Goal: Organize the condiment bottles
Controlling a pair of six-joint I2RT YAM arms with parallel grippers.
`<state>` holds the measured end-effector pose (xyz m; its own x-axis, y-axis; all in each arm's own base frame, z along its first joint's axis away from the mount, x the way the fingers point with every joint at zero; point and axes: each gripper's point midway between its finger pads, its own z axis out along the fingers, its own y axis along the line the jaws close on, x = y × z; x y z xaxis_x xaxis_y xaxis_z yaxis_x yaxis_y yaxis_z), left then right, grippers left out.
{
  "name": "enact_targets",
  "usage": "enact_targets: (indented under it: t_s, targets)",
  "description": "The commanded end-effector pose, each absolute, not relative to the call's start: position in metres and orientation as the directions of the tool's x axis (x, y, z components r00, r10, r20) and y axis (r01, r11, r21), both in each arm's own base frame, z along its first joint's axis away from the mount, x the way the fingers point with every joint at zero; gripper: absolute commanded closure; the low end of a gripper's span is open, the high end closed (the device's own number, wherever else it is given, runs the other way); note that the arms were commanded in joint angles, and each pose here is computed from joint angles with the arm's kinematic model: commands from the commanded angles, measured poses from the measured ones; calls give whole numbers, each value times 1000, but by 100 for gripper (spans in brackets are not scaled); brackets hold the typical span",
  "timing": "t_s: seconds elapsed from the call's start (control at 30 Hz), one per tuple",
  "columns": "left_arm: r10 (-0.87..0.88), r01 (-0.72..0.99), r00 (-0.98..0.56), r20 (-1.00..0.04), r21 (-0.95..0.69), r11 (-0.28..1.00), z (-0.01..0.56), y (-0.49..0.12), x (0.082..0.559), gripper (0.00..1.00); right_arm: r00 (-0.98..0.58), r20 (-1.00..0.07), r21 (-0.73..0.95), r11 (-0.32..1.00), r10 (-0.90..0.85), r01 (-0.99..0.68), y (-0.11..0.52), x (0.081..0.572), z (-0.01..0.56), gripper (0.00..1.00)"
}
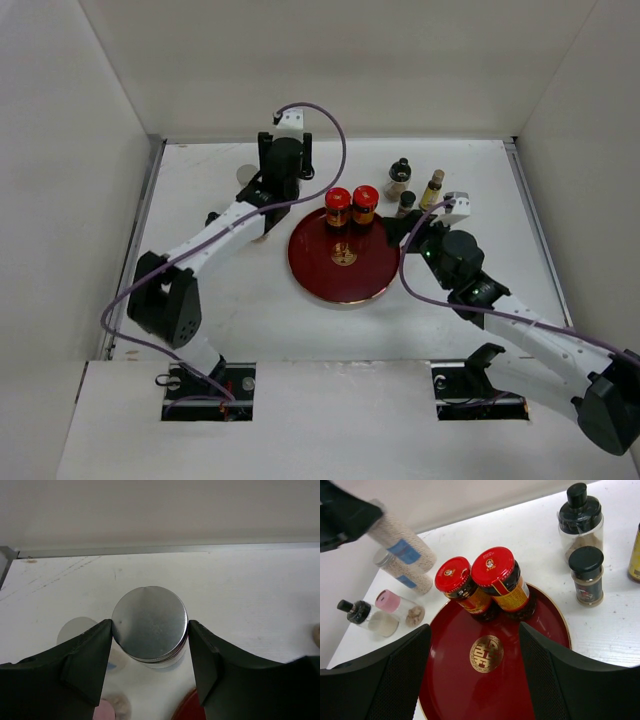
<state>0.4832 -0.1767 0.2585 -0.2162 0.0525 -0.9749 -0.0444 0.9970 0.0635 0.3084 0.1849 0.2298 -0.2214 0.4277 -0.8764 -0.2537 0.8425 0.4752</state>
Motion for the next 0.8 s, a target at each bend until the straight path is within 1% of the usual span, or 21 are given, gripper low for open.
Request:
enact_targets:
  t_s: [0.0,0.13,0.33,0.77]
  targets:
    - [-39,-35,-36,-999,-37,999,327,-180,448,61,-161,-861,508,812,482,-287,185,307,253,25]
    - [-64,32,-50,-997,-65,997,316,-198,408,61,-161,-863,506,814,479,-285,184,307,253,25]
    - [-71,99,-101,-992,-81,992,285,-222,371,61,-159,-864,504,819,478,-273,180,309,251,25]
    - [-53,157,-160,-986,-79,984,232,-250,378,61,-161,-864,503,825,476,-258,179,312,246,25]
